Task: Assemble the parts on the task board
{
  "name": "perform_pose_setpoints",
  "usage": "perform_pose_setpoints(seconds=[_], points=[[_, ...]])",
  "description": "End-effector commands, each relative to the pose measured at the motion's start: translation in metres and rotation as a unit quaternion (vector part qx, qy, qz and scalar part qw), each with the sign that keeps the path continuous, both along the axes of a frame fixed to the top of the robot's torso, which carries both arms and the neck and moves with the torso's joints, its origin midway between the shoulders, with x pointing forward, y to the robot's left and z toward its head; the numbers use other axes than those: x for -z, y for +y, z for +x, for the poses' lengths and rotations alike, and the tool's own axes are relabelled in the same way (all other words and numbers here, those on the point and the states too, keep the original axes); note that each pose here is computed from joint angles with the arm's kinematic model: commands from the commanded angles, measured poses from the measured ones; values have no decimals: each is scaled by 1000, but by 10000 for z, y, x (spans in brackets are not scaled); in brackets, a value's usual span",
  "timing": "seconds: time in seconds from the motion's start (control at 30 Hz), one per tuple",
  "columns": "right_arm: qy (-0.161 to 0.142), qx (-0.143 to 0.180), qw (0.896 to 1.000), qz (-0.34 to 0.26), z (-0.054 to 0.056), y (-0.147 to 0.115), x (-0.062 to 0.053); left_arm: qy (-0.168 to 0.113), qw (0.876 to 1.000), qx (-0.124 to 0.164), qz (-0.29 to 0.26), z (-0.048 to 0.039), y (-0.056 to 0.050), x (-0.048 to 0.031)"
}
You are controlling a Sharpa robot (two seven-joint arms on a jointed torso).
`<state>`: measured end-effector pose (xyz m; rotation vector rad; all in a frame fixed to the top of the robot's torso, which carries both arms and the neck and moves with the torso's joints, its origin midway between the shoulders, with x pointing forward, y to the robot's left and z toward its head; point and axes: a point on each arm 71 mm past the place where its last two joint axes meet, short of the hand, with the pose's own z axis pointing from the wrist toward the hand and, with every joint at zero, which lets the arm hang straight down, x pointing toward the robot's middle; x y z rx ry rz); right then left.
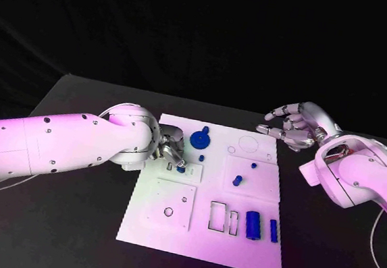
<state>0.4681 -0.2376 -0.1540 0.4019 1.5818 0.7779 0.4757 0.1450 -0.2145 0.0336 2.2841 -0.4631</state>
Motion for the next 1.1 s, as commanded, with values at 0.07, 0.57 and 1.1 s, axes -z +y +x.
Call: perform_pose_setpoints(seconds=[0.07, 0.57, 1.1], points=[[-5, -4, 1000, 0, -5, 7, -4, 14, 1000, 10, -2, -35, -41, 30], [-6, -3, 1000, 0, -6, 4, -5, 14, 1000, 10, -2, -32, -48, 31], [-7, -2, 1000, 1, -3, 0, -4, 13, 1000, 6, -2, -16, -34, 34]])
